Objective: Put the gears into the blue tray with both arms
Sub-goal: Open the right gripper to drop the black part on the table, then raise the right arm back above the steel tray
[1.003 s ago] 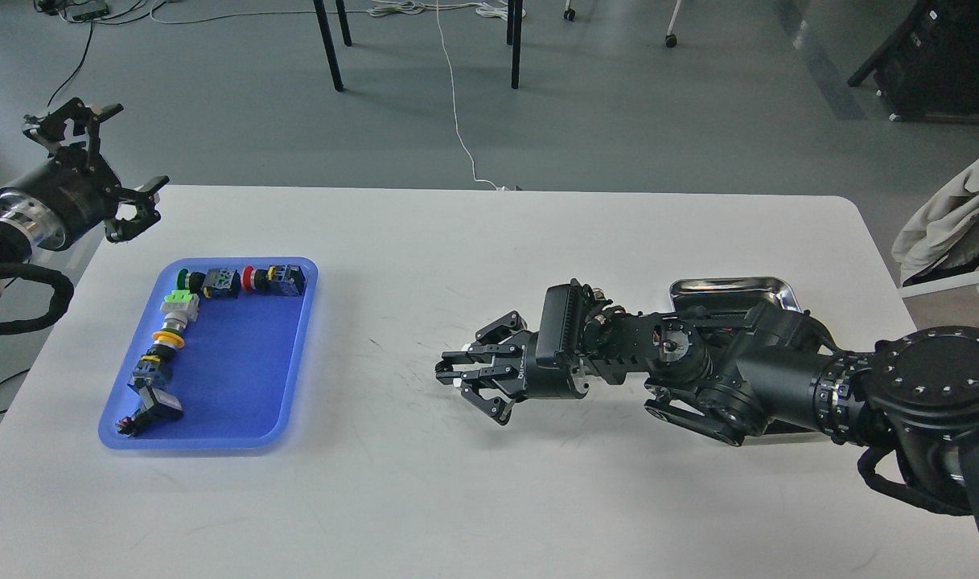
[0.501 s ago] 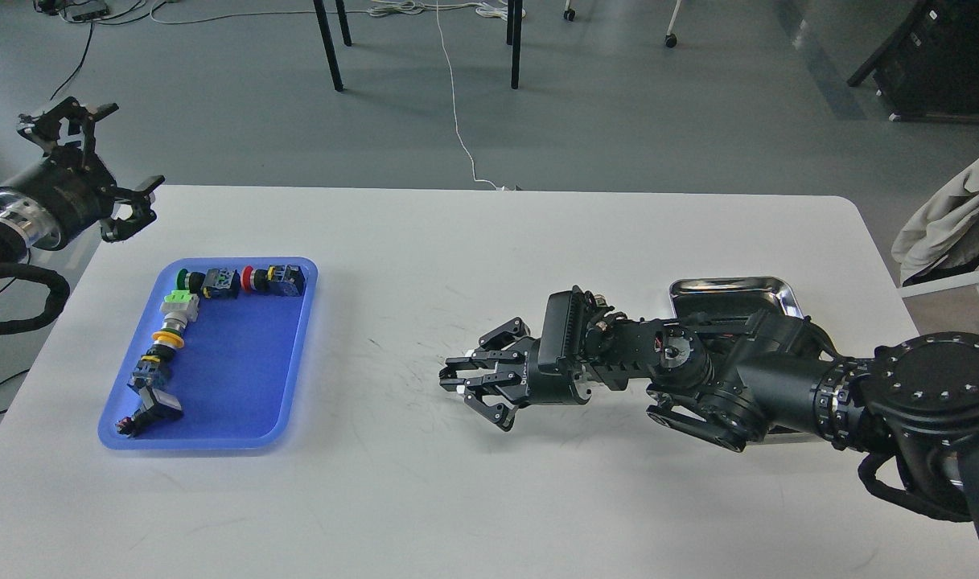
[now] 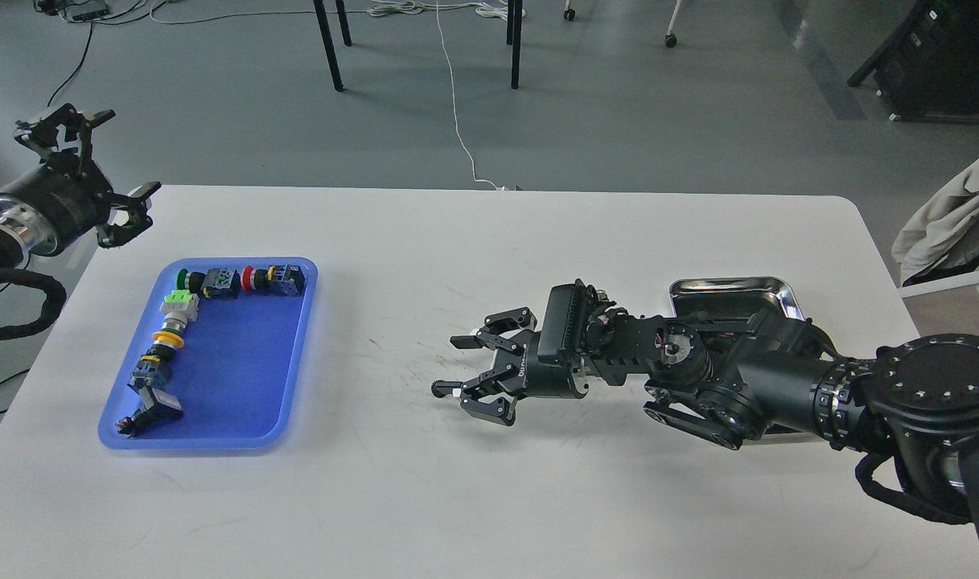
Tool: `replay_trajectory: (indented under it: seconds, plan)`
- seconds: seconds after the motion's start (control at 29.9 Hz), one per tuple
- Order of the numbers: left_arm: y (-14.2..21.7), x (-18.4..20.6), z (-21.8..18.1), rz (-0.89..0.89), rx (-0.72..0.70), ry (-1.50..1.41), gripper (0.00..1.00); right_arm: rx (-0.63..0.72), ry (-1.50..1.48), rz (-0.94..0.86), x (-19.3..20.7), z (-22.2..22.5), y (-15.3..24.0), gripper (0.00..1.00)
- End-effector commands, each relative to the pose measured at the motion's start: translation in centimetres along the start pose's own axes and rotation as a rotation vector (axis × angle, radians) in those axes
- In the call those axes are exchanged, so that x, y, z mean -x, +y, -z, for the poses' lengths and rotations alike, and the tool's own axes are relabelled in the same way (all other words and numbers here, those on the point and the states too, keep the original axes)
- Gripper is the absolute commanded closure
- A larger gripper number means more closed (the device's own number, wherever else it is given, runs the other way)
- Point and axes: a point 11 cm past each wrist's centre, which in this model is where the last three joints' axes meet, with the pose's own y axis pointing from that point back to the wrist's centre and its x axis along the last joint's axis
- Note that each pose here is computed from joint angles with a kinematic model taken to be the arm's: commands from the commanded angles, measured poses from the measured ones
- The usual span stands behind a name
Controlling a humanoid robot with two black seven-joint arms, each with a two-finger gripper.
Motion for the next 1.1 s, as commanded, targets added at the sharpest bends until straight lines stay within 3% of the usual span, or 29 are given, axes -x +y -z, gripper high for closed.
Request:
replay_trajectory:
  seconds: [0.0, 0.37, 0.7, 1.07]
  plan:
    - [0.1, -0.1, 0.2, -0.002, -0.004, -0.001, 0.02, 0.034, -0.022, -0.053, -1.7, -0.9, -0.1, 0.26]
    - [0.3, -0.4, 0.7, -0.008, -0.016, -0.002, 0.02, 0.207, -0.379, -0.339, -8.7, -5.4, 0.5, 0.16]
    - [-0.1, 0.9, 1.4, 0.032, -0.039, -0.012, 0.02, 0.534, -0.581, -0.528, -8.9, -14.9, 12.2, 0.08]
    - [0.8, 5.6, 2.8, 0.223, -0.167, -0.261, 0.02, 0.73, -0.948, -0.774, -7.7, -19.5, 22.2, 0.06]
